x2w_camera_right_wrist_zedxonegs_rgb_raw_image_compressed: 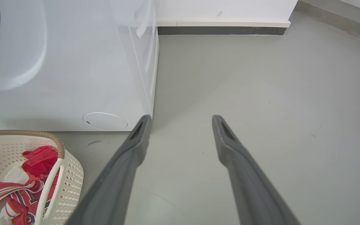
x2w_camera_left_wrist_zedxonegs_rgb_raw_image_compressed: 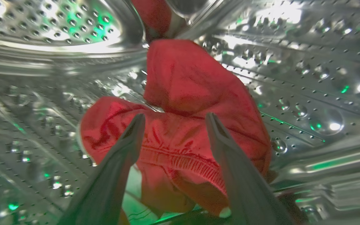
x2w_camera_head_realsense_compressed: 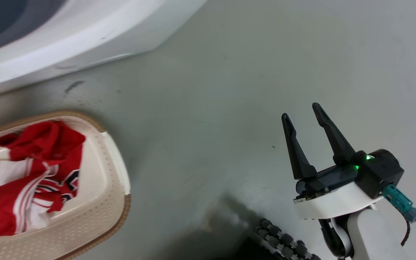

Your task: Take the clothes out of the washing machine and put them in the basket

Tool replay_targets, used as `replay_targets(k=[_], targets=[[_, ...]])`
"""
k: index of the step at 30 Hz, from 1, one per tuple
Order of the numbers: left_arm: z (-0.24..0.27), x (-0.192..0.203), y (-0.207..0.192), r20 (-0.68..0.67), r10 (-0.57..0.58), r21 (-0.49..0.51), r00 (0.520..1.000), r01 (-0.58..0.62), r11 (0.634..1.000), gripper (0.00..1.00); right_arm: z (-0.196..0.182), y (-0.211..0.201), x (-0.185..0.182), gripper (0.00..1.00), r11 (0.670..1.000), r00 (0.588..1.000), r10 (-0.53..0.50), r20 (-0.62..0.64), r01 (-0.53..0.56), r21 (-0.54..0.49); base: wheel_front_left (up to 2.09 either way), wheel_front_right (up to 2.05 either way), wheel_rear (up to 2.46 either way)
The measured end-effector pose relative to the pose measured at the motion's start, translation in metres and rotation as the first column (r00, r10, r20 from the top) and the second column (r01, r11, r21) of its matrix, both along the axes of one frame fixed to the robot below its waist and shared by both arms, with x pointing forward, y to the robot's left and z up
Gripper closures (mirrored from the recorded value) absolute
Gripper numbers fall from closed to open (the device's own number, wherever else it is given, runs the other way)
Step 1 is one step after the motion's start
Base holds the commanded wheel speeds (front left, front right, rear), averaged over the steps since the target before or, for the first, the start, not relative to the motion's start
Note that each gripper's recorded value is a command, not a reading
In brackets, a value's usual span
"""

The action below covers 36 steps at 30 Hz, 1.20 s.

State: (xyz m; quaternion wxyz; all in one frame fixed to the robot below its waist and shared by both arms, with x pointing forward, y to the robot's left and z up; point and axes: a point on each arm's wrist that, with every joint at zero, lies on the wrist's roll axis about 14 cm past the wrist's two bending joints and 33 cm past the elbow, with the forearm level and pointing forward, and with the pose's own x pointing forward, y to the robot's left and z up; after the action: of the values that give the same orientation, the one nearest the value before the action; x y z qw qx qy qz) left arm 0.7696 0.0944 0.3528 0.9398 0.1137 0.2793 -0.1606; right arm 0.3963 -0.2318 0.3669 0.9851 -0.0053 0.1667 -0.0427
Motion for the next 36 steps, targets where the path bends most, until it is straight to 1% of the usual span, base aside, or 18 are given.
replay_targets(k=[4,6,8,13,15,16,18,24,25,26,30,36], targets=[[-0.02,0.008,-0.008,-0.062,0.006,0.022,0.998,-0.005,1.0,0.0,-0.005,-0.007,-0.006,0.0,1.0,0.999,-0.021,-0.028,0.021,-0.015,0.0,0.0,0.0],[-0.031,0.008,-0.01,-0.1,0.013,0.023,0.995,-0.01,1.0,0.0,-0.008,-0.008,-0.008,0.0,1.0,0.999,-0.025,-0.041,0.024,-0.018,0.0,0.0,0.0],[-0.045,0.004,-0.01,-0.145,0.016,0.046,0.989,-0.009,0.999,0.0,-0.011,-0.006,-0.01,0.0,1.0,0.998,-0.025,-0.05,0.024,-0.015,0.0,0.0,0.0],[-0.067,-0.007,0.0,-0.23,0.049,0.092,0.972,-0.028,0.995,0.0,-0.011,-0.004,-0.012,0.0,1.0,0.998,-0.023,-0.054,0.023,-0.008,0.0,0.0,0.0],[-0.075,-0.011,0.004,-0.258,0.05,0.137,0.965,-0.015,0.99,0.0,-0.011,-0.004,-0.011,0.0,1.0,0.998,-0.025,-0.05,0.024,-0.009,0.0,0.0,0.0],[-0.077,-0.012,0.006,-0.271,0.057,0.14,0.961,-0.019,0.99,0.0,-0.011,-0.005,-0.01,0.0,1.0,0.999,-0.026,-0.048,0.025,-0.009,0.0,0.0,0.0],[-0.08,-0.011,0.006,-0.278,0.062,0.129,0.959,-0.027,0.991,0.0,-0.012,-0.004,-0.009,0.0,1.0,0.999,-0.023,-0.049,0.023,-0.007,0.0,0.0,0.0],[-0.084,-0.011,0.009,-0.288,0.067,0.139,0.955,-0.028,0.99,0.0,-0.013,-0.002,-0.009,0.0,1.0,0.999,-0.02,-0.051,0.02,-0.003,0.0,0.0,0.0],[-0.084,-0.011,0.009,-0.291,0.068,0.138,0.954,-0.029,0.99,0.79,-0.013,-0.002,-0.009,0.0,1.0,0.999,-0.019,-0.05,0.019,-0.002,0.0,0.0,0.0],[-0.085,-0.012,0.008,-0.296,0.066,0.132,0.953,-0.028,0.991,1.0,-0.014,-0.001,-0.008,0.0,1.0,0.999,-0.018,-0.051,0.018,-0.001,0.0,0.0,0.0],[-0.086,-0.011,0.008,-0.303,0.068,0.113,0.951,-0.035,0.993,1.0,-0.015,0.0,-0.009,0.0,1.0,0.998,-0.016,-0.056,0.016,0.002,0.0,0.0,0.0],[-0.082,-0.006,0.009,-0.265,0.061,0.103,0.962,-0.034,0.994,1.0,-0.014,0.001,-0.006,0.0,1.0,0.999,-0.009,-0.047,0.01,0.002,0.0,0.0,0.0]])
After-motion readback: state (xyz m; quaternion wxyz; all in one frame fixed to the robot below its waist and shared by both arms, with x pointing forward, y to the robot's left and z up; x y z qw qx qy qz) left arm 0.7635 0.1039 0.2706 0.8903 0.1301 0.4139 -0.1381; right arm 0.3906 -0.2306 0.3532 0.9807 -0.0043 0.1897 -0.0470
